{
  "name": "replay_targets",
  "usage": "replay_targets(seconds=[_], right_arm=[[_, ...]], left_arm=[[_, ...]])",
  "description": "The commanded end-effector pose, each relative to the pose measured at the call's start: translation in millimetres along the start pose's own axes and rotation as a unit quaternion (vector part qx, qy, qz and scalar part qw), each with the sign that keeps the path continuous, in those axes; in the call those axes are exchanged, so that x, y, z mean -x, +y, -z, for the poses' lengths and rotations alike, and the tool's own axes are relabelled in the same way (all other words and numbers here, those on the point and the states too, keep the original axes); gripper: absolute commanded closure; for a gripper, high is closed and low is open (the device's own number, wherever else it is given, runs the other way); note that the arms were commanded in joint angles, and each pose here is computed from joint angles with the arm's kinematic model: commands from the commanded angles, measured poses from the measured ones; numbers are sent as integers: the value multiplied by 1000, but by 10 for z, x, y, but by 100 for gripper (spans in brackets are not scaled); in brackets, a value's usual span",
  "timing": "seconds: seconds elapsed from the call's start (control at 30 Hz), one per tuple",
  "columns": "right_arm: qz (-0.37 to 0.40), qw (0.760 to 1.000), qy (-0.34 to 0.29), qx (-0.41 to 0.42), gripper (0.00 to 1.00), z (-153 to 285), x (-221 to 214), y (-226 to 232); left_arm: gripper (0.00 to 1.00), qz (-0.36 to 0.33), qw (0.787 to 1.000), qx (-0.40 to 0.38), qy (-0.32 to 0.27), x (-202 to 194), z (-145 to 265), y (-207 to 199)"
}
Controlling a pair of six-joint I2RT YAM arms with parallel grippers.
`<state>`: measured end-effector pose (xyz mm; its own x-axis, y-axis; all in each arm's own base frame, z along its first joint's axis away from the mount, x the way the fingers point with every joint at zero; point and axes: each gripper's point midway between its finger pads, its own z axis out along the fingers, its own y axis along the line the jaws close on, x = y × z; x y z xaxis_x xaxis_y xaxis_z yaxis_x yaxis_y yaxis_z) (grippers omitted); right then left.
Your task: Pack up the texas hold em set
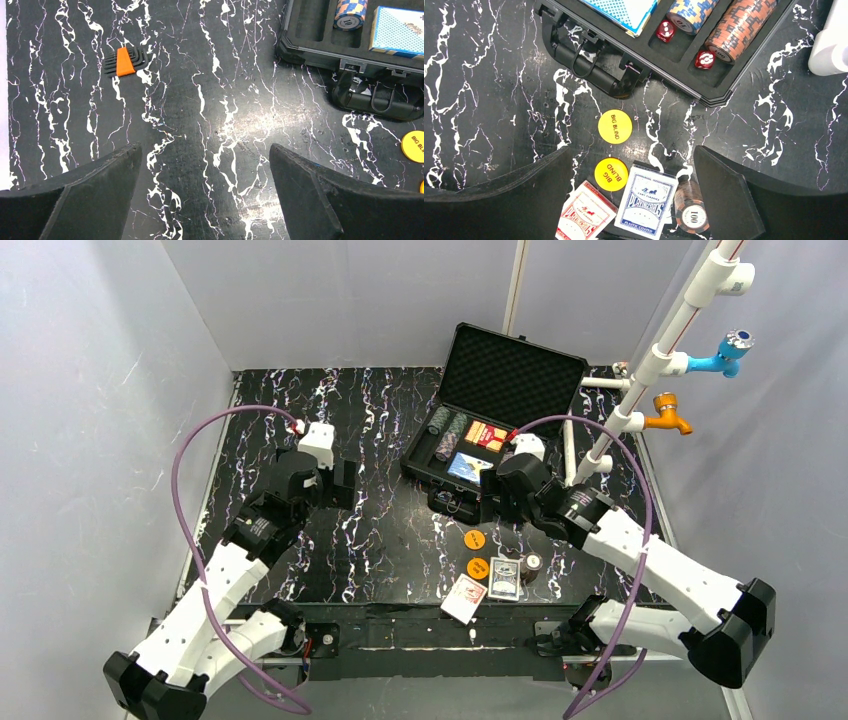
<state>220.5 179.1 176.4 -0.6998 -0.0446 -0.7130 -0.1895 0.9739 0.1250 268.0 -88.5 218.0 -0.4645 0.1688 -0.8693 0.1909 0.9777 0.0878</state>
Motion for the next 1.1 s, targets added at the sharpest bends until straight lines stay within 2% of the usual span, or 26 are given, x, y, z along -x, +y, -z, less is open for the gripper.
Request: replay_targets(seconds=[0.0, 0.5, 0.67, 0.87, 1.07], right_arm=[[-14, 1000, -6, 15, 2, 9, 95, 112], [-27, 999, 17, 17, 2, -56, -80, 112], [-50, 996, 78, 10, 1, -236, -438, 138], [-37, 988, 151, 3, 2, -388, -815, 150], [-17, 985, 173, 24, 2, -511, -939, 248]], left_arm=[[2, 9, 1000, 6, -13, 17, 48, 42], [2, 8, 1000, 4, -14, 13, 59, 40], [2, 8, 1000, 3, -14, 2, 71, 42], [2, 9, 1000, 4, -18, 12, 90, 50], [2, 9, 1000, 3, -21, 15, 106, 53]])
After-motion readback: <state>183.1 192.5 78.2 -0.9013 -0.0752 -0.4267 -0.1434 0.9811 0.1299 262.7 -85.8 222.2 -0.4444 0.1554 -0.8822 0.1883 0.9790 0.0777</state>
